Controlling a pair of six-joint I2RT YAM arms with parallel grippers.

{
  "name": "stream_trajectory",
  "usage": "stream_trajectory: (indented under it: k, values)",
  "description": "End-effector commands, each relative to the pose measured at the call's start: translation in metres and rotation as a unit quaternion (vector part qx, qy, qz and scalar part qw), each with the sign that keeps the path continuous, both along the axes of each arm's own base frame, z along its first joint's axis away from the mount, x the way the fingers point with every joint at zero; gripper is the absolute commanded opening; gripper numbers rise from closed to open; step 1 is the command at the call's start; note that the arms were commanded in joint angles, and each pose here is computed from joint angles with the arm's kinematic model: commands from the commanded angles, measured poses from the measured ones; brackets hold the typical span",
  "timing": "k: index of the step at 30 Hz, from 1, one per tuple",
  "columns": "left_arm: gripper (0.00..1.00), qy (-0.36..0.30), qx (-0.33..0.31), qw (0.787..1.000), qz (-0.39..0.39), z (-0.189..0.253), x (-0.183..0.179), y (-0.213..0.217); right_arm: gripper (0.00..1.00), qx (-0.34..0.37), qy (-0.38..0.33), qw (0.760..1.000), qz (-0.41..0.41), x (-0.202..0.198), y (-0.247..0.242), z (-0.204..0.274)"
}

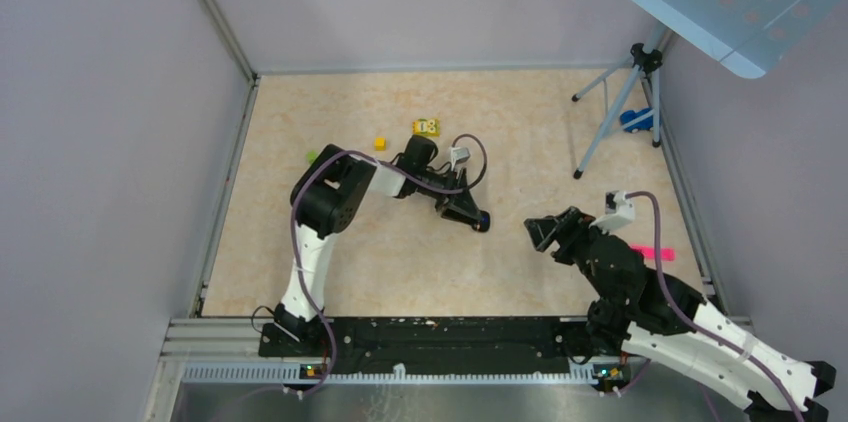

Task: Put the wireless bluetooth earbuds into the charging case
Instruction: Close the charging case with the earbuds at the center of the board, then reset both arms

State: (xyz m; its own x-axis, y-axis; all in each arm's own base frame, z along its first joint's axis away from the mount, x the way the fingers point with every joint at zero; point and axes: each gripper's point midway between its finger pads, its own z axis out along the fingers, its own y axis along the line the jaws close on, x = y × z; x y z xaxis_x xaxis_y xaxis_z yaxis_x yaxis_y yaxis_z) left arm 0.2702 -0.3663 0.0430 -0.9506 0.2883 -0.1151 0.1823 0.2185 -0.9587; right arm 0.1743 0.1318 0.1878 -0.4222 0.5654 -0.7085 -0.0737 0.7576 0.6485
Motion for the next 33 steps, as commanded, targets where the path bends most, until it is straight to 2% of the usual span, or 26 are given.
stream_trajectory:
  k: [1,5,7,13,16,19,23,25,28,33]
  values:
    - [0.63,-0.055,0.020,0.998,0.019,0.009,0.009,0.000,0.73,-0.020,0.002,1.000,0.017,0.003,0.012,0.004]
    - [0.79,-0.099,0.053,0.993,0.041,0.022,0.013,0.006,0.76,-0.077,0.030,0.996,0.032,0.006,0.021,-0.010]
    - [0.83,-0.123,0.065,0.989,0.048,0.033,0.013,0.011,0.79,-0.113,0.052,0.992,0.027,0.010,0.023,-0.018]
    - [0.87,-0.182,0.135,0.971,0.080,0.056,0.001,0.045,0.88,-0.213,0.104,0.971,-0.014,0.027,0.025,-0.031]
    - [0.86,-0.222,0.156,0.956,0.111,0.079,-0.005,0.068,0.89,-0.236,0.103,0.966,-0.013,0.035,0.033,-0.032]
    - [0.86,-0.270,0.200,0.929,0.156,0.101,-0.007,0.096,0.89,-0.249,0.099,0.963,0.001,0.040,0.043,-0.036]
    - [0.87,-0.338,0.272,0.867,0.246,0.130,-0.006,0.148,0.88,-0.257,0.095,0.962,0.020,0.044,0.054,-0.043]
    - [0.97,-0.345,0.309,0.830,0.312,0.139,-0.005,0.177,0.88,-0.262,0.094,0.960,0.027,0.046,0.059,-0.048]
    - [0.99,-0.349,0.319,0.788,0.395,0.147,-0.009,0.208,0.87,-0.265,0.102,0.959,0.026,0.047,0.062,-0.057]
    - [0.99,-0.366,0.282,0.751,0.473,0.158,-0.017,0.231,0.87,-0.272,0.114,0.955,0.030,0.046,0.065,-0.066]
